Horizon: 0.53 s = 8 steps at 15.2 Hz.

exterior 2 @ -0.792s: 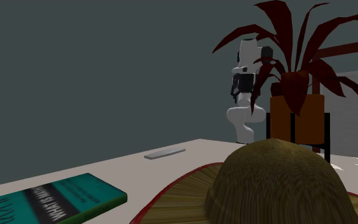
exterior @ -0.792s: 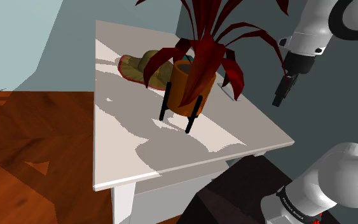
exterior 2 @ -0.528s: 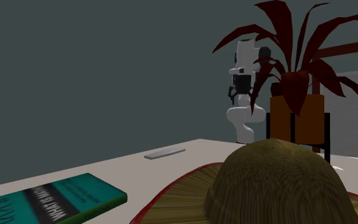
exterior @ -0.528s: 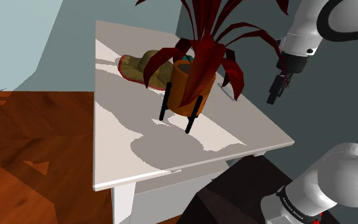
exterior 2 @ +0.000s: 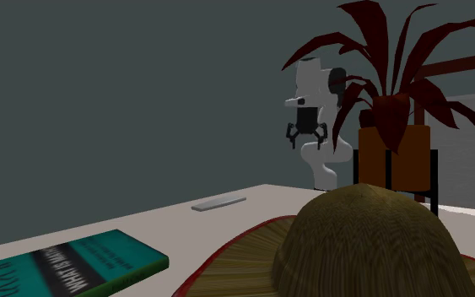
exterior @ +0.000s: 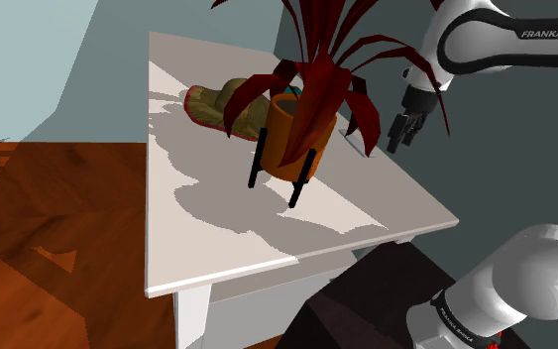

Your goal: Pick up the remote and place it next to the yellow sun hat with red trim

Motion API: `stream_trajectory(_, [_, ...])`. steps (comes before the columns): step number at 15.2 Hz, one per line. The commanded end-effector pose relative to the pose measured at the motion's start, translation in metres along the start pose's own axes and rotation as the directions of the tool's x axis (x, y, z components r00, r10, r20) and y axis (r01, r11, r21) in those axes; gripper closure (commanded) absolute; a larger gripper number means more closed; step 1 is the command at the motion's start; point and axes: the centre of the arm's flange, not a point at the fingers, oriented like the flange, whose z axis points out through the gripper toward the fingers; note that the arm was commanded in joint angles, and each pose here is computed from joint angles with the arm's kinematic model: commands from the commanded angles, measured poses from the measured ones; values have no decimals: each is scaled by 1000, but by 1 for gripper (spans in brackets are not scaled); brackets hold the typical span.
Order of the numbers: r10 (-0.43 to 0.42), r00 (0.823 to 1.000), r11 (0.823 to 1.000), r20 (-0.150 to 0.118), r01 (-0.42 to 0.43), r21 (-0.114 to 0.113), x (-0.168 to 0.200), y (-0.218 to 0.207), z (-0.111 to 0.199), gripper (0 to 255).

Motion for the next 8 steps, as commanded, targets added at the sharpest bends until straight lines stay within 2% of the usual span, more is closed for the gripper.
stream_trajectory(1, [24,1000,1000,-9,-24,4,19,17,12,0])
stream_trajectory(8, [104,994,994,-35,-103,19,81,76,41,0])
